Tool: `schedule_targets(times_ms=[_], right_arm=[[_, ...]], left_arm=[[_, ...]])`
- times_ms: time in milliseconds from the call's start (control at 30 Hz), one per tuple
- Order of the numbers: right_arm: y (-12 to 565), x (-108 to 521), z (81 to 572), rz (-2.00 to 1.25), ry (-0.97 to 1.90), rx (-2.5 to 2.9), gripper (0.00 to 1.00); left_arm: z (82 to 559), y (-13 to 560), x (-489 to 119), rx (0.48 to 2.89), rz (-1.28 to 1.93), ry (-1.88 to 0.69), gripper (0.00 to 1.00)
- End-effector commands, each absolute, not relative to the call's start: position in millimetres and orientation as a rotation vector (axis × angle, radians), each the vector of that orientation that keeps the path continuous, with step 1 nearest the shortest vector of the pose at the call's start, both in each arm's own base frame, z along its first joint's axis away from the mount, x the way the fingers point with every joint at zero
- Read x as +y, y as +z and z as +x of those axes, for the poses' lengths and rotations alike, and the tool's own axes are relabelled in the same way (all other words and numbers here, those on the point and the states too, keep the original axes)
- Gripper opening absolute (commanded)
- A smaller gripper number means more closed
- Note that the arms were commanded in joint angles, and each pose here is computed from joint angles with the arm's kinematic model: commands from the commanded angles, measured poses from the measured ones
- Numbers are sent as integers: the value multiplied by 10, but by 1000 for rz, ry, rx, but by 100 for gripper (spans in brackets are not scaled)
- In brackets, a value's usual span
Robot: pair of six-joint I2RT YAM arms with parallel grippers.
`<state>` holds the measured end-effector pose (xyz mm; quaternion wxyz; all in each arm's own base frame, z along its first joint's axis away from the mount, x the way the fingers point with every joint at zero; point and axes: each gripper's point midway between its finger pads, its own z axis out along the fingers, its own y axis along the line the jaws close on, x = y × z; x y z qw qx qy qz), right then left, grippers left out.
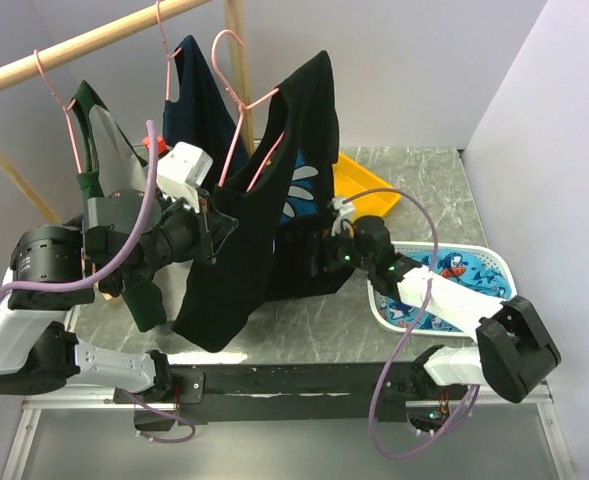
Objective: Place the t-shirt on the hanger
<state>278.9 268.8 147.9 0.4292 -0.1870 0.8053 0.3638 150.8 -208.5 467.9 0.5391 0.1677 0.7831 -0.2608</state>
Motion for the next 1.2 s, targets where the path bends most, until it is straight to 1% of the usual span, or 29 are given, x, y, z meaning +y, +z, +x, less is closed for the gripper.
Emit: schedule_targets(times_ms=[0,33,67,133,167,200,233,267,300,333,367,433,500,533,667,767,900,1000,1067,1167], right_arm=[[1625,2915,2816,-466,944,1951,91],[1573,2951,2812,-463,947,1969,89],[1578,2997,2801,-464,951,1971,81],[1483,3073,2757,-466,924,2003,72],[1513,3102,2764,-459,919,2005,54],[1553,3113,2750,-455,911,2007,43],[1558,3120,2691,-457,886,2026,24],[1705,3152,2676,-455,895,2004,16],[1936,3167,2591,-462,922,1959,10],[2024,3192,2467,-482,924,1962,2],[2304,3261,2390,-497,955,1912,0],[2870,3304,2131,-525,999,1821,0],[3141,3251,1973,-538,1011,1806,0],[3409,3265,1898,-541,1045,1762,0],[3672,3235,1726,-540,1140,1752,0],[3513,3249,1750,-521,1131,1807,0],[3100,3335,1747,-511,1148,1903,0],[2624,3488,1556,-557,1170,2014,0],[2248,3499,1578,-526,1059,2105,0],[1871,3547,1470,-546,1001,2178,0]], left_arm=[[1583,5165,-2021,1721,273,-707,1],[1586,5186,-2008,1715,263,-711,1],[1588,5196,-1996,1713,253,-714,1],[1595,5205,-1985,1708,238,-717,1],[1593,5205,-1979,1707,236,-719,1],[1596,5198,-1969,1710,232,-716,1],[1615,5188,-1947,1711,221,-699,1],[1624,5166,-1932,1718,217,-686,1],[1634,5140,-1916,1722,209,-675,1],[1651,5123,-1890,1723,199,-659,1],[1659,5109,-1875,1726,190,-651,1],[1685,5064,-1824,1730,167,-625,1],[1702,5006,-1793,1740,158,-599,1],[1708,4993,-1778,1744,146,-593,1],[1727,4863,-1761,1777,150,-544,1],[1720,4694,-1780,1821,170,-513,1],[1670,4410,-1762,1885,193,-490,1],[1636,4190,-1718,1931,190,-469,1],[1623,4065,-1705,1956,183,-458,1],[1613,3968,-1649,1975,158,-442,1]])
